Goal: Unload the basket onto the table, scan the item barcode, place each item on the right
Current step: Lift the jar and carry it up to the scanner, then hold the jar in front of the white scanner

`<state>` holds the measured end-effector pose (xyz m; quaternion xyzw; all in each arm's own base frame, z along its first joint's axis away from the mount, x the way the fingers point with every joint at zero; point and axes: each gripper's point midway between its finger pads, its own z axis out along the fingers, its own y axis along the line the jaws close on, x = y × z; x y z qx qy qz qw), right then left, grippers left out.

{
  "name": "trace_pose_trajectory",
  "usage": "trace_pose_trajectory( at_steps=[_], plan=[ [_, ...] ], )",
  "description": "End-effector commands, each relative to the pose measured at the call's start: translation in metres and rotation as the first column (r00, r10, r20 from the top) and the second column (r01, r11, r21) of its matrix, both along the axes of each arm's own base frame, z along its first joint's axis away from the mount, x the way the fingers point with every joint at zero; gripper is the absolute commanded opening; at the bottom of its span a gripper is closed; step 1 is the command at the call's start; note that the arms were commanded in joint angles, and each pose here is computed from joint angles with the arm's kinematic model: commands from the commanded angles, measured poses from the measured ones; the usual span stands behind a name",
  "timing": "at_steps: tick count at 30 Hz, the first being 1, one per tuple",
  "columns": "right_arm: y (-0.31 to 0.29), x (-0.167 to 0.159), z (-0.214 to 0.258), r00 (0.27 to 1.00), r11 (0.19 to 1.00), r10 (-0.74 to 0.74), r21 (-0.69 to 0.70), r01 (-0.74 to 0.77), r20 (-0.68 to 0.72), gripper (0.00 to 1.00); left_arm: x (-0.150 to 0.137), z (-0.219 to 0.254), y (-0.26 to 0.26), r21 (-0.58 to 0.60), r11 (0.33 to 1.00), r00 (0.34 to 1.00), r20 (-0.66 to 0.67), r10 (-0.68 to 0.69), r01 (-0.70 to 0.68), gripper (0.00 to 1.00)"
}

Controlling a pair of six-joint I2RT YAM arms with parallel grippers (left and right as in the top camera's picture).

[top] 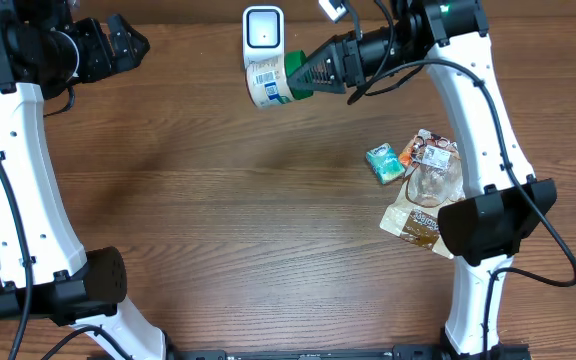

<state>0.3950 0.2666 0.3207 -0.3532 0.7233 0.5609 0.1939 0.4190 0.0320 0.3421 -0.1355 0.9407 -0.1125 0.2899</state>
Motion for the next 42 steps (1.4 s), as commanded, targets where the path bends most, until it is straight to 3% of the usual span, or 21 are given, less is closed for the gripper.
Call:
trace_pose_trajectory(
  at_steps=[1, 4, 6, 9, 10, 12, 14, 18, 22, 29, 31, 35, 42],
  plan=[
    [0.009, -0.018, 0.033, 0.995, 0.997, 0.041, 0.055, -0.046, 0.089, 0.38, 0.0, 0.002, -0.003, 0.001, 1.0, 1.0, 0.005, -0.003, 0.003, 1.0],
    [0.021, -0.014, 0.015, 0.994, 0.998, 0.017, -0.063, -0.01, 0.111, 0.32, 0.0, 0.002, -0.003, 0.001, 1.0, 1.0, 0.005, -0.003, 0.003, 1.0],
    [0.03, 0.006, -0.015, 0.983, 0.956, -0.089, -0.262, 0.13, 0.16, 0.31, 0.0, 0.002, -0.003, 0.001, 1.0, 1.0, 0.005, -0.003, 0.003, 1.0],
    [0.022, 0.045, -0.044, 0.908, 0.793, -0.231, -0.472, 0.384, 0.351, 0.32, 0.0, 0.002, -0.003, 0.001, 1.0, 1.0, 0.005, -0.003, 0.003, 1.0],
    [0.014, 0.064, -0.05, 0.846, 0.694, -0.264, -0.519, 0.5, 0.462, 0.34, 0.0, 0.002, -0.003, 0.001, 1.0, 1.0, 0.005, -0.003, 0.003, 1.0],
    [0.005, 0.091, -0.049, 0.732, 0.557, -0.288, -0.514, 0.652, 0.617, 0.35, 0.0, 0.002, -0.003, 0.001, 1.0, 1.0, 0.005, -0.003, 0.003, 1.0],
    [0.004, 0.113, -0.045, 0.636, 0.495, -0.237, -0.472, 0.729, 0.735, 0.34, 0.0, 0.002, -0.003, 0.001, 1.0, 1.0, 0.005, -0.003, 0.003, 1.0],
    [0.024, 0.148, -0.048, 0.485, 0.56, 0.037, -0.42, 0.714, 0.874, 0.27, 0.0, 0.002, -0.003, 0.001, 1.0, 1.0, 0.005, -0.003, 0.003, 1.0],
    [0.03, 0.196, -0.054, 0.281, 0.524, 0.193, -0.341, 0.78, 0.94, 0.26, 0.0, 0.002, -0.003, 0.001, 1.0, 1.0, 0.005, -0.003, 0.003, 1.0],
    [0.04, 0.24, -0.067, 0.058, 0.492, 0.344, -0.232, 0.839, 0.937, 0.32, 0.0, 0.002, -0.003, 0.001, 1.0, 1.0, 0.005, -0.003, 0.003, 1.0],
    [0.041, 0.25, -0.081, 0.007, 0.476, 0.449, -0.246, 0.844, 0.894, 0.31, 0.0, 0.002, -0.003, 0.001, 1.0, 1.0, 0.005, -0.003, 0.003, 1.0],
    [0.036, 0.258, -0.111, 0.017, 0.421, 0.566, -0.307, 0.854, 0.824, 0.31, 0.0, 0.002, -0.003, 0.001, 1.0, 1.0, 0.005, -0.003, 0.003, 1.0],
    [0.036, 0.262, -0.14, 0.048, 0.411, 0.583, -0.346, 0.843, 0.811, 0.31, 0.0, 0.002, -0.003, 0.001, 1.0, 1.0, 0.005, -0.003, 0.003, 1.0]
  ],
)
